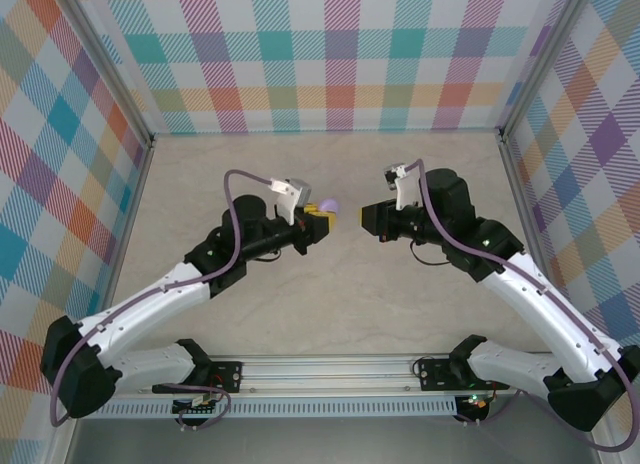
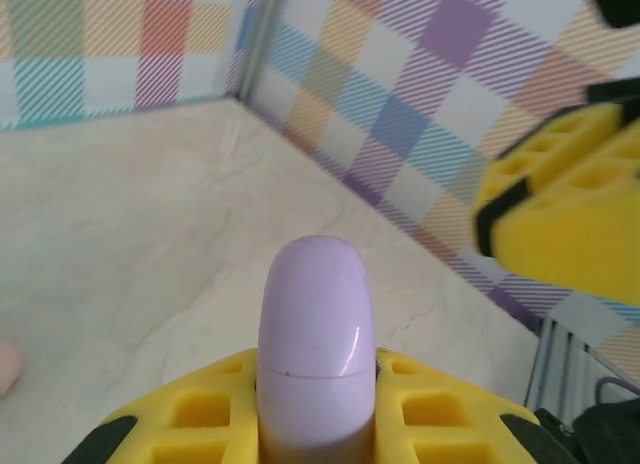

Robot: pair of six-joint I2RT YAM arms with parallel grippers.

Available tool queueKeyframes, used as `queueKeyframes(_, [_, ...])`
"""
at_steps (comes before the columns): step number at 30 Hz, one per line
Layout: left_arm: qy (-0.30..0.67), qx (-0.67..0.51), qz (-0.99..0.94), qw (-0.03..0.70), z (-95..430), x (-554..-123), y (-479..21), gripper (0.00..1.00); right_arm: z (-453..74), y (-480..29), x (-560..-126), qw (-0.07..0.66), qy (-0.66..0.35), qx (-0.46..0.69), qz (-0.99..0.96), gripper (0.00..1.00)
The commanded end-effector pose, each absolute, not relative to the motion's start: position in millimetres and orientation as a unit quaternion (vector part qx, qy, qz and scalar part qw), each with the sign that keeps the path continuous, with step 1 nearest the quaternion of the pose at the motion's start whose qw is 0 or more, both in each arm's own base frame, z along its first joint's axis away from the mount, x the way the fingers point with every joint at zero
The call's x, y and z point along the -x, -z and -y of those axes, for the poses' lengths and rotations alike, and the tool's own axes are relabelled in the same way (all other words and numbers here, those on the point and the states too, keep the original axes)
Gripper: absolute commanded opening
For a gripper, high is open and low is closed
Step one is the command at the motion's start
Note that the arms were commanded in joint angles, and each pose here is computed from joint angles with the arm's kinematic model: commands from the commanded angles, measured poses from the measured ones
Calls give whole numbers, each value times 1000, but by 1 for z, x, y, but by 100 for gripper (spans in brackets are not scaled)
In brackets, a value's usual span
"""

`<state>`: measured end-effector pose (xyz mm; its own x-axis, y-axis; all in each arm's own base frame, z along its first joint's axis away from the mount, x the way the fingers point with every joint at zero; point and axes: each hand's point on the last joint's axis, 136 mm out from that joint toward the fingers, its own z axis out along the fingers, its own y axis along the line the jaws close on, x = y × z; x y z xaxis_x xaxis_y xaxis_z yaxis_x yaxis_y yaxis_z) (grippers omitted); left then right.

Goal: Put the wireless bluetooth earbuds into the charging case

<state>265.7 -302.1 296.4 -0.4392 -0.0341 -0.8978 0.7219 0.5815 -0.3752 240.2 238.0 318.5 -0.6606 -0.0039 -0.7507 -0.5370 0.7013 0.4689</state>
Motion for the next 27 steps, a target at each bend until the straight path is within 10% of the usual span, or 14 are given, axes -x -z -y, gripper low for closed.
queueKeyframes(1, [356,-171,-813,427,292,-289,-269,0,-224,-316,-248,394,-307,145,-854,19])
queueKeyframes(27, [366,-96,-904,200,308,-357,-99,0,-212,-300,-250,385,-262,145,-873,22])
